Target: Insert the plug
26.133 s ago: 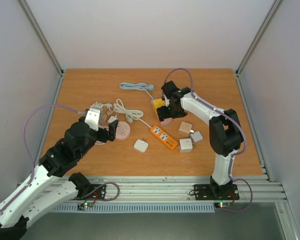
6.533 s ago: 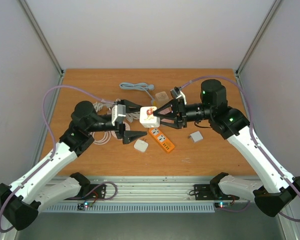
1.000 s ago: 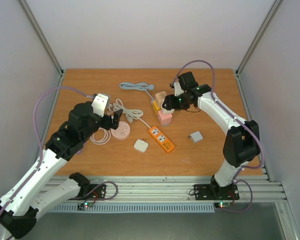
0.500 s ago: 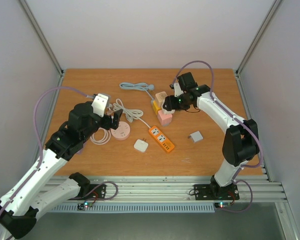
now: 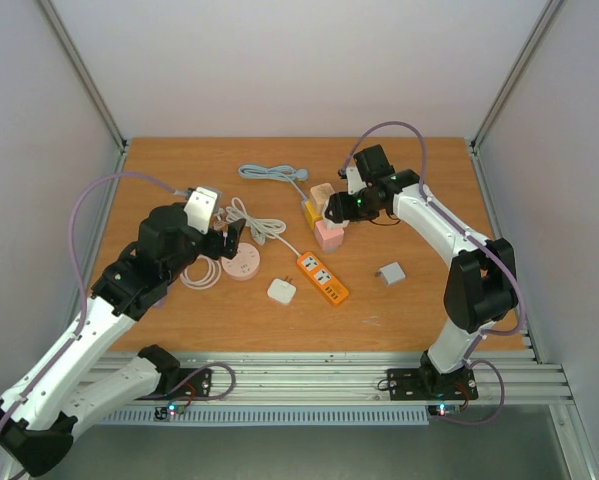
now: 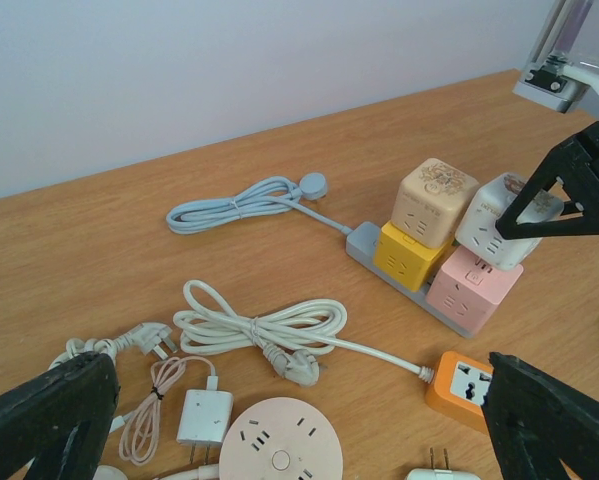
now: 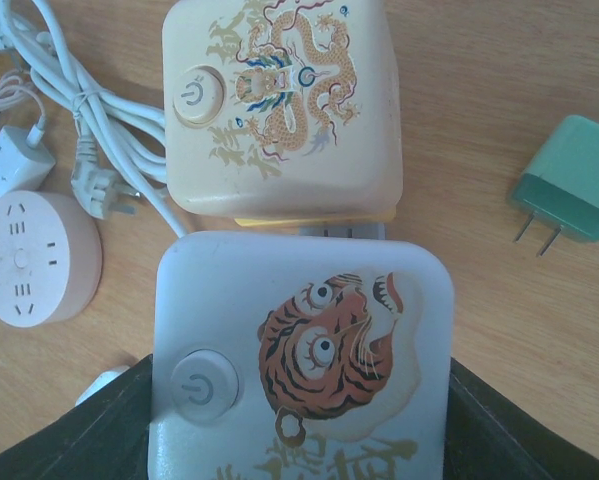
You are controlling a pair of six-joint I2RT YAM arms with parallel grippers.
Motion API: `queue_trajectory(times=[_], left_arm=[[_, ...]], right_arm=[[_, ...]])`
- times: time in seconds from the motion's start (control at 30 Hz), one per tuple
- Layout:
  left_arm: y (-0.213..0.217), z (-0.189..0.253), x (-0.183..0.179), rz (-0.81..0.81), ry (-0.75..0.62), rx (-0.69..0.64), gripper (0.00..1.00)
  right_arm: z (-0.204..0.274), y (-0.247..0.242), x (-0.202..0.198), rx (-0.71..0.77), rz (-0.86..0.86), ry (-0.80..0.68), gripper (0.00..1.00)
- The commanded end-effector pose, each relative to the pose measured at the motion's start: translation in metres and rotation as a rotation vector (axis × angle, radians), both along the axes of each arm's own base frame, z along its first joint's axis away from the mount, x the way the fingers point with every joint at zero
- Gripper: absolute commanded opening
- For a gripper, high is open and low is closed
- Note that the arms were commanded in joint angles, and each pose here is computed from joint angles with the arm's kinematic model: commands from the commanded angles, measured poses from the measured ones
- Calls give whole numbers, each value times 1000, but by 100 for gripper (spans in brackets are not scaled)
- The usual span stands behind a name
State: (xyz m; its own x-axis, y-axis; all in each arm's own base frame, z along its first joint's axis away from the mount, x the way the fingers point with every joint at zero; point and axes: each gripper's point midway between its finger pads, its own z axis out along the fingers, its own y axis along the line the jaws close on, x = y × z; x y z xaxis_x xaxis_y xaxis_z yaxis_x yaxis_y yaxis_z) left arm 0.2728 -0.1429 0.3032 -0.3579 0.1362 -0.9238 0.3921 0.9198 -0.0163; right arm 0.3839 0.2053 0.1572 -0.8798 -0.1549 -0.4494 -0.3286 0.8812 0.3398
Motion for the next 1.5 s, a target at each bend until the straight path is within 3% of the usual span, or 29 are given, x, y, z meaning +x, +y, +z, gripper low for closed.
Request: queue_trajectory(times=[0.0,0.87,1.47], left_arm=[[-2,4,4,-4,-28,-6,99],[-3,3,5,-10,-25,-5,99],[-5,1,6,-17,-20,-2,99]], right_arm=[[19,-2,-7,9,15,-20,37],[26,3,7,22,16,-65,37],[-22,-4,-5,-60,16,51,37]])
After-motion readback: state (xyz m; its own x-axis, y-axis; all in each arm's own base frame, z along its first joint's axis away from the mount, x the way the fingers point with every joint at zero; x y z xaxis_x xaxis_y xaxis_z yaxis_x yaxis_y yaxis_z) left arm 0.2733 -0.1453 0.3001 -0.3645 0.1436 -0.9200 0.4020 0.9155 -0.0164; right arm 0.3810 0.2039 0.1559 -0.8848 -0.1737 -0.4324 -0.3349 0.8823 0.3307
